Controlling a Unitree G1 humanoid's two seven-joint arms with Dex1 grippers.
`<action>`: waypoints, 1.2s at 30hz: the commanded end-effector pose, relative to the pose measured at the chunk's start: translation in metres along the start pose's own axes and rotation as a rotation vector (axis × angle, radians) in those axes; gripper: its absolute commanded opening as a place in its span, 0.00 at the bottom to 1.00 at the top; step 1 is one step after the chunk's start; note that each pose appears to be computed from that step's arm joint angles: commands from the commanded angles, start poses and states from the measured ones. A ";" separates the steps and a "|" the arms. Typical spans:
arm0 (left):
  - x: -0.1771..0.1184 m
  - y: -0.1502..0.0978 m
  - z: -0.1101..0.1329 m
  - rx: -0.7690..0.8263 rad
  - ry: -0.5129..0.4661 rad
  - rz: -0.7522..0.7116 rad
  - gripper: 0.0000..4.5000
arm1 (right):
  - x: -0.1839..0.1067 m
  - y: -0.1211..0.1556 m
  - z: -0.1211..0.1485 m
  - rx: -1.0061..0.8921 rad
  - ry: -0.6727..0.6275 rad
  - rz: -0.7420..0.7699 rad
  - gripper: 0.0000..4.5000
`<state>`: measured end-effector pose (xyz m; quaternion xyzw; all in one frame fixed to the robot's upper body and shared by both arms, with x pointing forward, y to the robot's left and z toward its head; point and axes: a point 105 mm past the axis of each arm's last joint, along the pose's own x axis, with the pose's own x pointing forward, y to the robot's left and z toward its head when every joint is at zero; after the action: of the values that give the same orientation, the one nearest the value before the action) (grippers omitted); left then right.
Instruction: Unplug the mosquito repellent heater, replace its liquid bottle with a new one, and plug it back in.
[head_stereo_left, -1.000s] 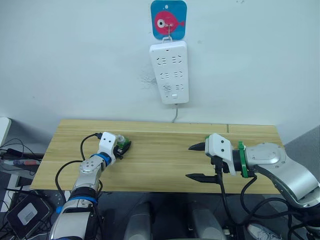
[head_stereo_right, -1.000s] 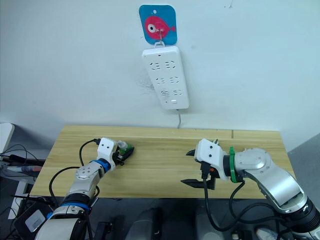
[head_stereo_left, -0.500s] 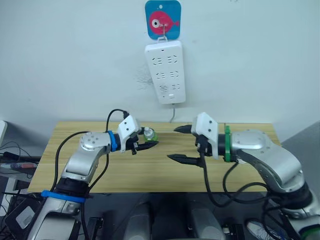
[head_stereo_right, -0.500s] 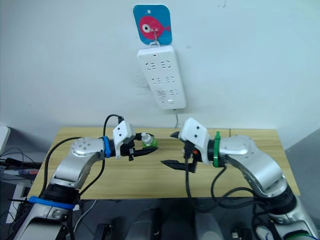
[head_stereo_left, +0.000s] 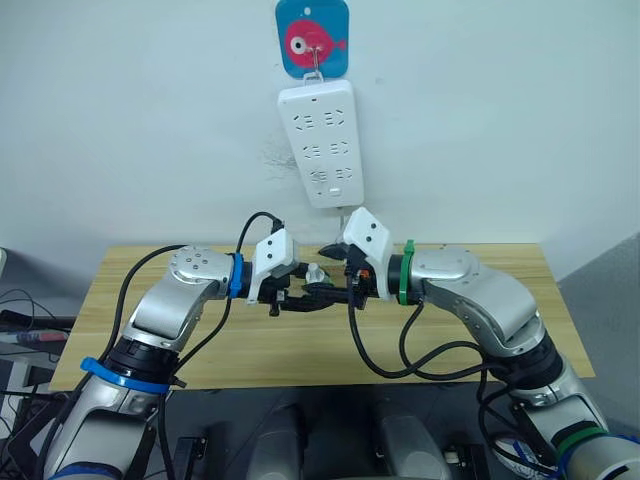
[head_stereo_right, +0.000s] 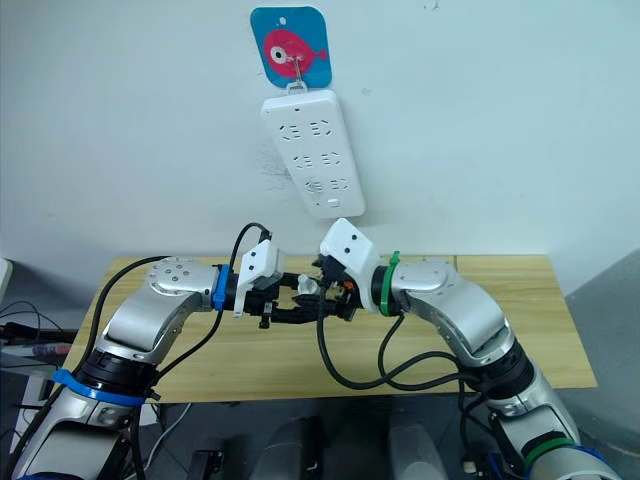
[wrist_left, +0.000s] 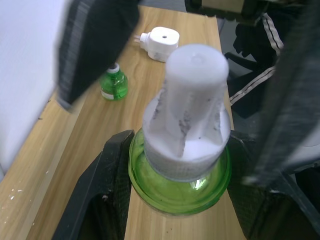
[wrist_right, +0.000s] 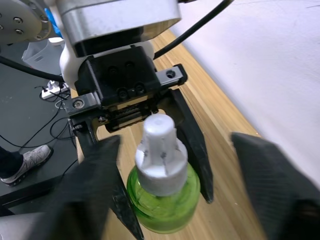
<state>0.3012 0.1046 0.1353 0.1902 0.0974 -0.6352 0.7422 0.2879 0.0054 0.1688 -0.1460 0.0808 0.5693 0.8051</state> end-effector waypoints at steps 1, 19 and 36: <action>-0.001 -0.002 0.016 0.046 -0.054 -0.014 0.50 | -0.001 0.004 0.009 -0.050 -0.032 0.008 0.46; -0.008 0.019 0.012 0.025 -0.158 0.098 0.92 | -0.025 -0.009 0.033 0.071 -0.185 -0.015 0.22; 0.001 0.005 0.036 -0.154 -0.259 0.011 0.93 | -0.035 -0.008 0.033 0.129 -0.190 -0.033 0.22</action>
<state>0.3077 0.0944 0.1632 0.0329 0.0597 -0.6286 0.7748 0.2891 -0.0197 0.1977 -0.0411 0.0665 0.5516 0.8304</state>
